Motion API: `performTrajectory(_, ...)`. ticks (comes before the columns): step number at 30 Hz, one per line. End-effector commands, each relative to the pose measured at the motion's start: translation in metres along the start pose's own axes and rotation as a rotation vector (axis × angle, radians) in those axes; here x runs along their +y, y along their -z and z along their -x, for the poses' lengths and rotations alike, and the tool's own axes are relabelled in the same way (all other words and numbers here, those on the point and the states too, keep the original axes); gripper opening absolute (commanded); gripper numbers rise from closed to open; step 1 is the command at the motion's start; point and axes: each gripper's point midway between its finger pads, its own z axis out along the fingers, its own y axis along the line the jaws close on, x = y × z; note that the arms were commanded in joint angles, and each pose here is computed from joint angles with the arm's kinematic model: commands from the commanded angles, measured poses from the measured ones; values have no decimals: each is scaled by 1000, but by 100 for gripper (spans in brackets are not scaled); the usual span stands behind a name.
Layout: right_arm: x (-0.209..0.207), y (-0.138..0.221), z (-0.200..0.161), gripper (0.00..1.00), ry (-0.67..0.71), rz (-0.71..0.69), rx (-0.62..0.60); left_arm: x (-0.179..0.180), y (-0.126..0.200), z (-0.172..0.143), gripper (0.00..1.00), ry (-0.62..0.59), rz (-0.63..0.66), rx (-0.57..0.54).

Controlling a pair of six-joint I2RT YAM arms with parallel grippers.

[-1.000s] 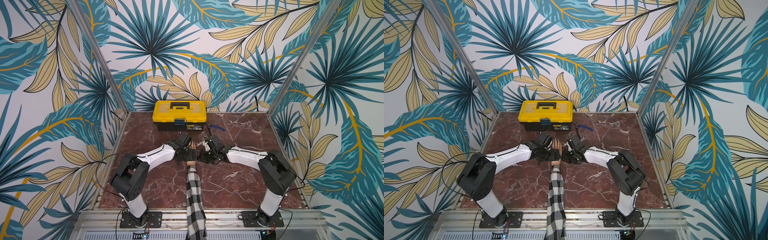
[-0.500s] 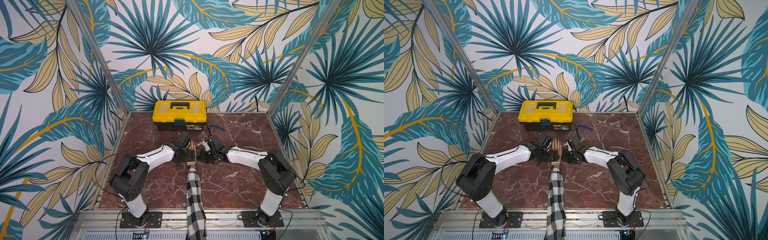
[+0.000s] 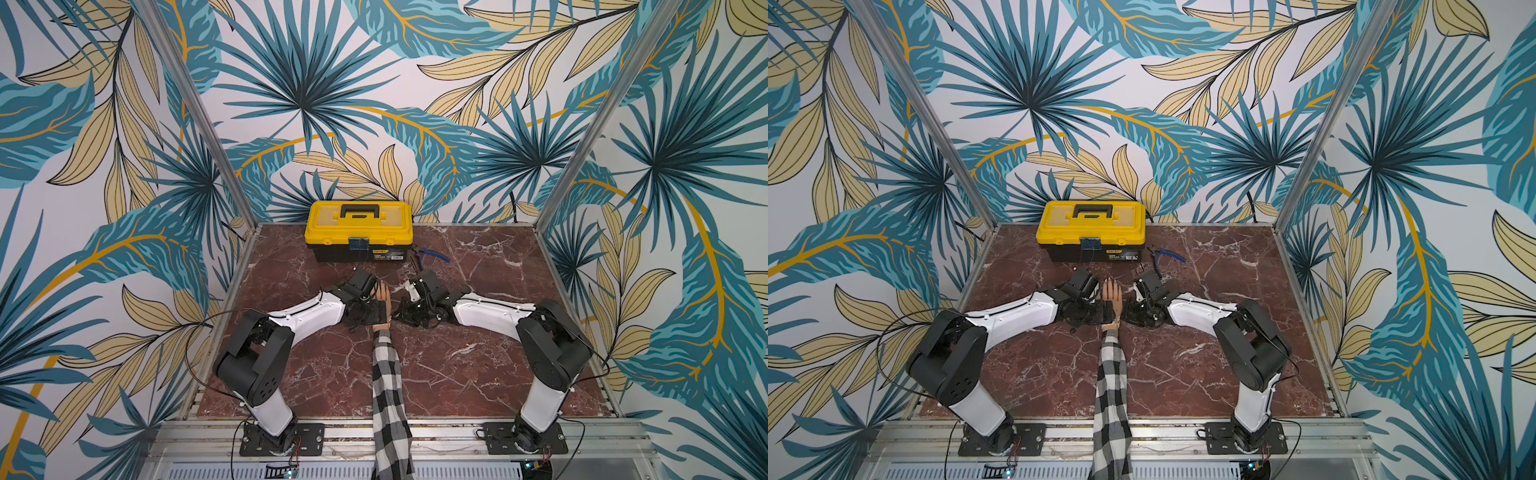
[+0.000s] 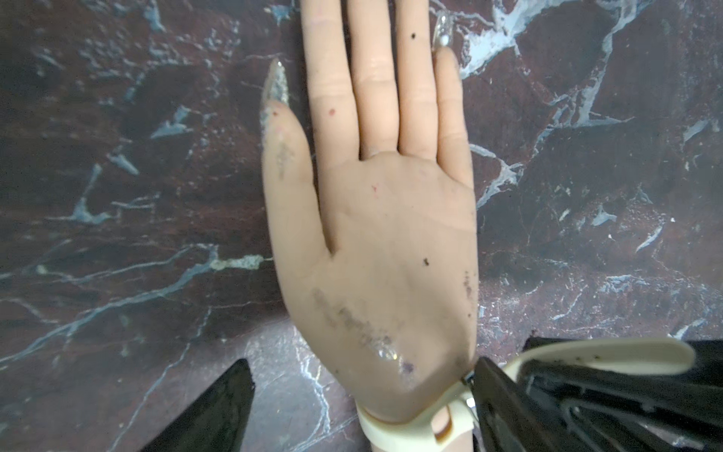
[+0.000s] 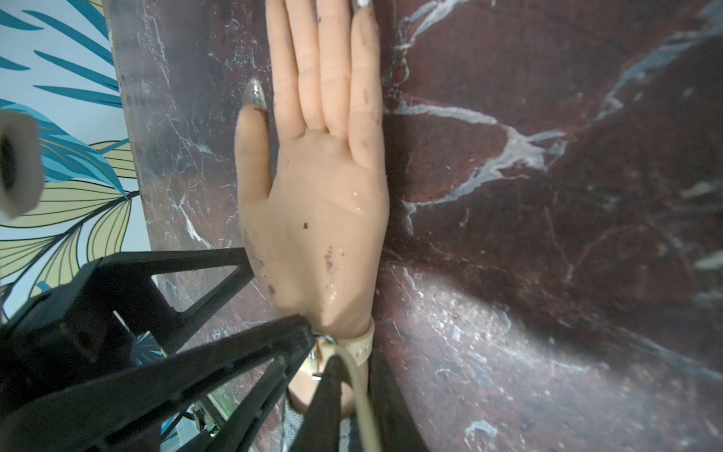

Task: Take off the watch
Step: Untie the watch from the hand.

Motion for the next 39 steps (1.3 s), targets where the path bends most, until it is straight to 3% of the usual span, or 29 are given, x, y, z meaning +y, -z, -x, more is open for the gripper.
performTrajectory(1, 21, 26, 12, 26, 34, 50, -49, 10, 4, -4, 89, -8, 28, 3)
performTrajectory(9, 10, 59, 20, 29, -42, 105, -147, 7, 11, 2, 89, -10, 12, -17)
performTrajectory(23, 7, 10, 13, 25, -254, 359, -106, 5, 20, 8, 89, -1, -11, -39)
performTrajectory(39, 3, -14, 1, 23, -307, 371, -67, 3, 21, 11, 89, -1, -16, -43)
